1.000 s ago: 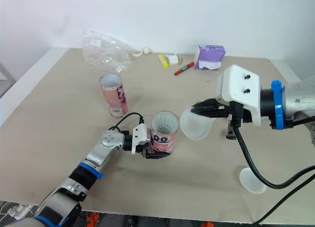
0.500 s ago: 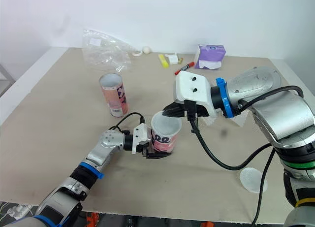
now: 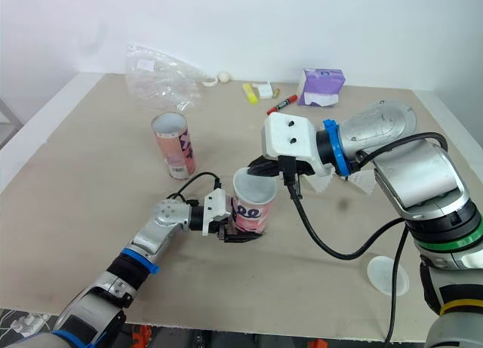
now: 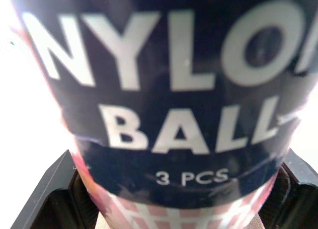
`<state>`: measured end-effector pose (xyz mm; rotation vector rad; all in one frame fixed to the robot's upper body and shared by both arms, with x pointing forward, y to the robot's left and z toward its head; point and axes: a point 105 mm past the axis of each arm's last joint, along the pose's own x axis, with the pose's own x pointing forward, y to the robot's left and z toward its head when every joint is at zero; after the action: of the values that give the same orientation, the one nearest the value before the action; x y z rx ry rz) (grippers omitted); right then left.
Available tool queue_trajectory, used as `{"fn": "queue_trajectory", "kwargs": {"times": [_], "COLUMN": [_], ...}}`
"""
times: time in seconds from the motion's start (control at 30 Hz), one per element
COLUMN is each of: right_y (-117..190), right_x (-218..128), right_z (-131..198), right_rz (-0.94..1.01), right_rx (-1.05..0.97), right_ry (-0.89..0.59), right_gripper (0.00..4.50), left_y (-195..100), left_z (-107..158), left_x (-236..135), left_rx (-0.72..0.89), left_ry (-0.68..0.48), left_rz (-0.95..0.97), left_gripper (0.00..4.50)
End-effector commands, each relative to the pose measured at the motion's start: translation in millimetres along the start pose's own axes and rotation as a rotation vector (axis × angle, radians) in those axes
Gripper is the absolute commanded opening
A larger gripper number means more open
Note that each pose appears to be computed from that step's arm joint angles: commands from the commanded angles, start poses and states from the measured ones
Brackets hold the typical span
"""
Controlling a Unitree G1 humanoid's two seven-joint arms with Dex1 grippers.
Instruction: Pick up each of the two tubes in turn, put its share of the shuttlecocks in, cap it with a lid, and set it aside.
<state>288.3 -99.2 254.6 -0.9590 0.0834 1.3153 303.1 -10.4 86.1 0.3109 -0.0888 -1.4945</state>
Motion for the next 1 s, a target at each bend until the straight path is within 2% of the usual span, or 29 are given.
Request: {"fn": "queue_trajectory", "kwargs": {"times": [0.03,0.77,0.8,0.83,0.93,1.0], "right_y": [-7.5,1.1,1.1,-0.1,-6.2,-8.1], "right_x": [-8.3,-5.0,-5.1,-5.3,-8.4,-13.1], "right_z": [5.8,-3.8,-3.7,-3.2,3.4,6.5], "right_rz": [-0.032,0.004,0.003,-0.007,-0.057,-0.07], "right_rx": [-0.038,0.01,0.011,0.007,-0.018,-0.006], "right_ry": [0.01,0.028,0.027,0.024,-0.007,-0.021], "right_gripper": [0.02,0.02,0.67,0.86,2.24,2.24], "left_y": [-9.3,-8.9,-9.0,-9.0,-9.1,-9.2], "left_z": [-20.1,-20.3,-20.3,-20.2,-20.1,-20.1], "left_x": [1.0,1.9,1.9,2.0,2.2,2.3], "left_rx": [-0.051,-0.064,-0.064,-0.064,-0.063,-0.063], "left_ry": [0.076,0.077,0.077,0.078,0.079,0.079], "left_rz": [-0.02,-0.01,-0.01,-0.01,-0.012,-0.013], "left_gripper": [3.66,3.66,3.66,3.66,3.66,3.66]}}
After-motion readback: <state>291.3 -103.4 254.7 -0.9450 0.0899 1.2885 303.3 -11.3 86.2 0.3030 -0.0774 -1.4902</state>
